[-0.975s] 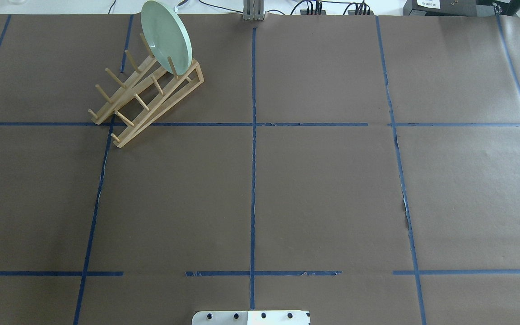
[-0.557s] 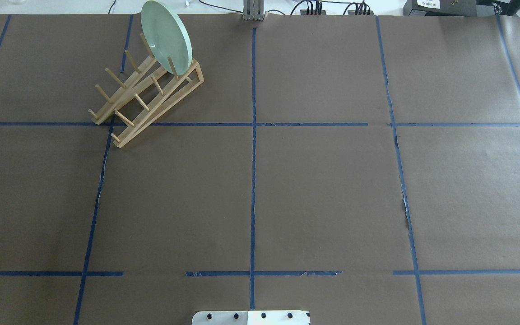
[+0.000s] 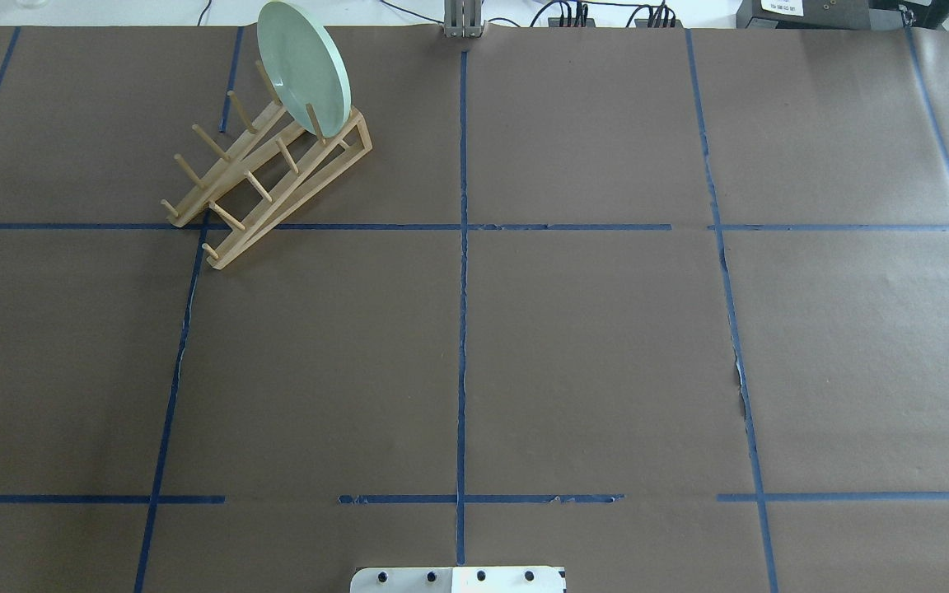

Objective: Place plate on rack

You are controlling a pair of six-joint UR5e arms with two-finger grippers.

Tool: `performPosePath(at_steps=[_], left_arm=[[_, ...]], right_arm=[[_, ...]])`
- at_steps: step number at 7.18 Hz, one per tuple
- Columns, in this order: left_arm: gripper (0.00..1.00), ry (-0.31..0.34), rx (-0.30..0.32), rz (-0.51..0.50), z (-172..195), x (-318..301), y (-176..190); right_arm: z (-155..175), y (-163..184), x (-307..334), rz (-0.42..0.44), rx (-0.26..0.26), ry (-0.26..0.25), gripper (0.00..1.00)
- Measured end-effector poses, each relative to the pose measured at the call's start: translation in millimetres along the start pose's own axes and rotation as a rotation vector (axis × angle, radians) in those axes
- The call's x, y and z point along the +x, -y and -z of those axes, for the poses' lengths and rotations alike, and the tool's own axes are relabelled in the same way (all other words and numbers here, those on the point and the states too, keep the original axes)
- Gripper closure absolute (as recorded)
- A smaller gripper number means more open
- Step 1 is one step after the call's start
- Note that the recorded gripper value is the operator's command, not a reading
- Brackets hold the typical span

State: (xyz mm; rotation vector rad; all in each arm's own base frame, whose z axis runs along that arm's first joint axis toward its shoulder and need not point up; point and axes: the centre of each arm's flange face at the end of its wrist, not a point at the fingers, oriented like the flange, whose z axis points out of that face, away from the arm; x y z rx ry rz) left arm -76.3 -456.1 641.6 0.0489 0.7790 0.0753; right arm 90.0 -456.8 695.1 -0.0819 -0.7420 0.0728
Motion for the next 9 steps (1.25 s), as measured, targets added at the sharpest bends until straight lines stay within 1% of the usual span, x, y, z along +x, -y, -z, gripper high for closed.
performPosePath(at_steps=[9], left_arm=[[0.00, 0.001, 0.007, -0.008, 3.4, 3.0, 5.4]], right_arm=[[0.3, 0.1, -0.3, 0.001, 0.001, 0.000, 0.00]])
